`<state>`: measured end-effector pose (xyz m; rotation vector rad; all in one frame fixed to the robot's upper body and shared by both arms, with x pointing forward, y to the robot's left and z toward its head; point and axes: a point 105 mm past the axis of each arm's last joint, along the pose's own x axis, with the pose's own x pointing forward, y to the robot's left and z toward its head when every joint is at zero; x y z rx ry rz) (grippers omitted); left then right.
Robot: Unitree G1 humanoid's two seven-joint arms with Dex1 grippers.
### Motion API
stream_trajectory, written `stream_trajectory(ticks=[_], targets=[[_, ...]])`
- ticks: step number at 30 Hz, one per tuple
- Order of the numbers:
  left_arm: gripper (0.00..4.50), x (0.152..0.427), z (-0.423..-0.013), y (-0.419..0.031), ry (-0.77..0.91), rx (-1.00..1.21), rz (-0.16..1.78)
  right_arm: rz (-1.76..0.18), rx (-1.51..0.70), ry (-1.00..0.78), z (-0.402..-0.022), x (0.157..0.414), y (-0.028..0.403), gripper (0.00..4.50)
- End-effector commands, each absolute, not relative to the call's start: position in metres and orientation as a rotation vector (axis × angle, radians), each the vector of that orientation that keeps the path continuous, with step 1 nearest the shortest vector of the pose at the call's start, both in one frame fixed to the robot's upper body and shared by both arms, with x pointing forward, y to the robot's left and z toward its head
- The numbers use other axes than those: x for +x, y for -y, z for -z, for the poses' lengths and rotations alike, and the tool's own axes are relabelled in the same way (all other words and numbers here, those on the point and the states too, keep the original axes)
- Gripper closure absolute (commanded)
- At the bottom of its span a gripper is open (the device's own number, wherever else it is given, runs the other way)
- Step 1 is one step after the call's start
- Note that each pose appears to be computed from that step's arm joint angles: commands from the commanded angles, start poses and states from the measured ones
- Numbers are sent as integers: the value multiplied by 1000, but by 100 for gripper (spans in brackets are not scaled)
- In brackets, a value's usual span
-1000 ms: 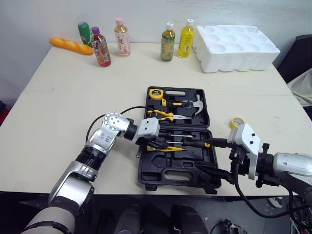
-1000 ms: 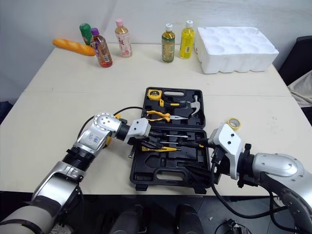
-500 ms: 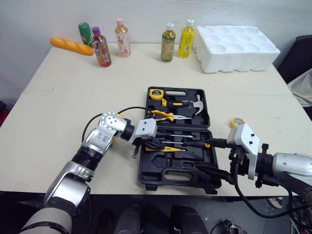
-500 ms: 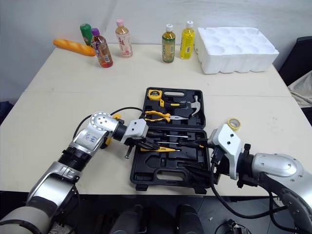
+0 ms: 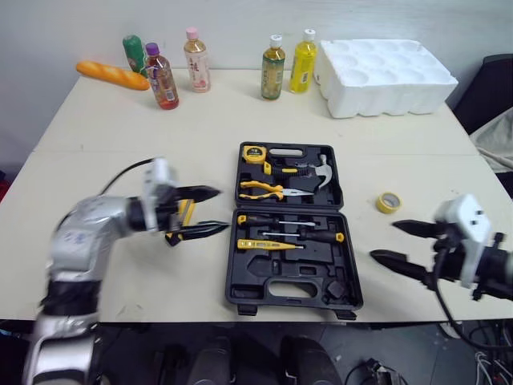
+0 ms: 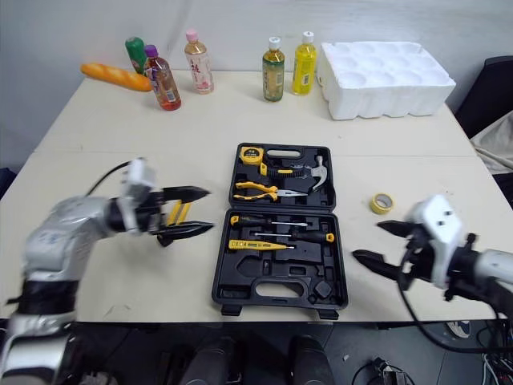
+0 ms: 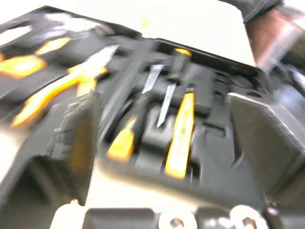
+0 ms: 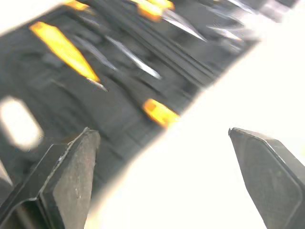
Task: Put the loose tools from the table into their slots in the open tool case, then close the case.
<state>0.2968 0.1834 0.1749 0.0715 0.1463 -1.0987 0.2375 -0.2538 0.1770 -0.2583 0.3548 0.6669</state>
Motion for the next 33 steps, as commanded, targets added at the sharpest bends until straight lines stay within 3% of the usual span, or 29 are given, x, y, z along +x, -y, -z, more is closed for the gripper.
stream_trajectory(ticks=[1,6,10,17,24,33], targets=[[8,280,-181,-232,-153,64,884,-555,-318,-348,-189,233,300,0],[8,249,-164,-324,-249,51,471,-401,-353,-428,-179,217,359,0],[8,232,-163,-364,-265,32,276,-314,-333,-425,-178,210,385,0],[8,230,-156,-366,-286,40,212,-287,-309,-391,-179,213,391,0],[8,246,-152,-290,-299,23,400,-514,-317,-343,-189,234,336,0],[8,278,-145,-235,-396,-7,405,-1011,-289,-169,-217,237,192,0]])
